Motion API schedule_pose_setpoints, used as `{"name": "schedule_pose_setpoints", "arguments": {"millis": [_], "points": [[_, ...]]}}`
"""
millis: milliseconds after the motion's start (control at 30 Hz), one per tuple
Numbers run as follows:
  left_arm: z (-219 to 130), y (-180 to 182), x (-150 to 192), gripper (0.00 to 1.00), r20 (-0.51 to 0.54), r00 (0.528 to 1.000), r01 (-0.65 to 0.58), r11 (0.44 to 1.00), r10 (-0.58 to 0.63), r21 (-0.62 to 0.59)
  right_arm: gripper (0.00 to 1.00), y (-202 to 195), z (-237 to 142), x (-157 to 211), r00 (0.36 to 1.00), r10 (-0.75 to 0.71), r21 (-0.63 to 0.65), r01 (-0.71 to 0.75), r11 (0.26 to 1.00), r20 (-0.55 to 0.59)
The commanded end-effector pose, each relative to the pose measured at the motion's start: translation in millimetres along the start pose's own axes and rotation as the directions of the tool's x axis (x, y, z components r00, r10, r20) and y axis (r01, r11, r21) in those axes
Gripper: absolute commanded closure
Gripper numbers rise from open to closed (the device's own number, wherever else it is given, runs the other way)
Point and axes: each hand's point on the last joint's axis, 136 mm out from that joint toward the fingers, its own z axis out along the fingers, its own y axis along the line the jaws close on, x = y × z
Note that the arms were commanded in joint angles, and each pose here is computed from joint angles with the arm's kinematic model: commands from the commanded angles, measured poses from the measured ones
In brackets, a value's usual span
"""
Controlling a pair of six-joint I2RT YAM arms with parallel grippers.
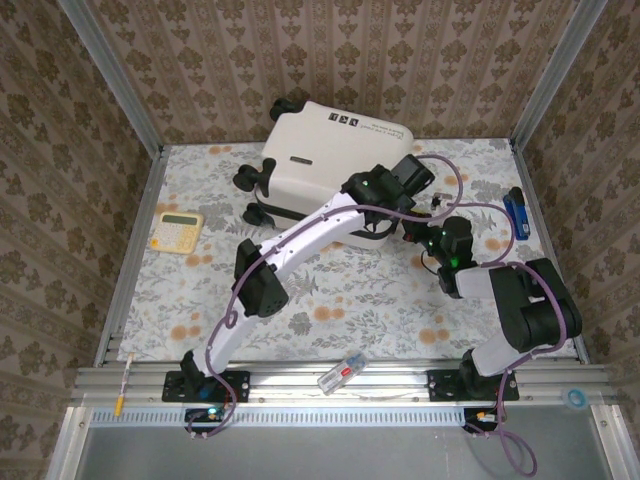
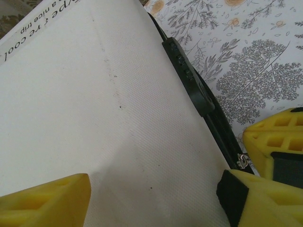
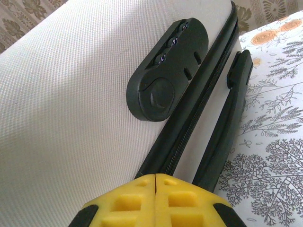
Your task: Pack the luggage
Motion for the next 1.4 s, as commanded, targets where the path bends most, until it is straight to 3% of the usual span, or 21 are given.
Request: {"name": "schedule_pose_setpoints", "arguments": {"millis": [0,367,767,867,1067,1167,1367], "points": [[25.3,13.2,86.8,0.28,-0.304,0.942,-0.169,0.984,0.143,-0.06,1.0,-8.0,8.9,-29.2,0.992,-0.023,0.063,0.015,0.998,0.128],[30.8,-7.8,121.1,0.35,-0.328,0.94,-0.073,0.994,0.096,0.084,1.0,-35.4,29.0,-50.3,0.957,0.065,0.12,-0.103,0.987,0.284],[36.7,-14.7,136.6,0.39,-0.341,0.938,-0.012,0.989,0.061,0.145,1.0,-51.9,39.7,-62.5,0.932,0.114,0.139,-0.17,0.976,0.344],[37.2,-13.5,139.4,0.39,-0.341,0.939,0.001,0.989,0.05,0.147,1.0,-49.4,38.6,-60.8,0.931,0.14,0.116,-0.189,0.975,0.337],[33.0,-8.0,137.5,0.41,-0.321,0.946,0.021,0.988,0.031,0.156,1.0,-25.4,33.2,-30.0,0.964,0.177,0.009,-0.182,0.983,0.2],[33.6,-9.5,134.9,0.42,-0.307,0.951,0.042,0.983,0.015,0.178,1.0,-35.2,24.0,-16.0,0.969,0.187,0.054,-0.198,0.979,0.159],[38.8,-21.4,143.4,0.43,-0.32,0.947,0.062,0.975,0.01,0.215,1.0,-49.7,25.3,-30.9,0.954,0.227,0.053,-0.242,0.969,0.197]]}}
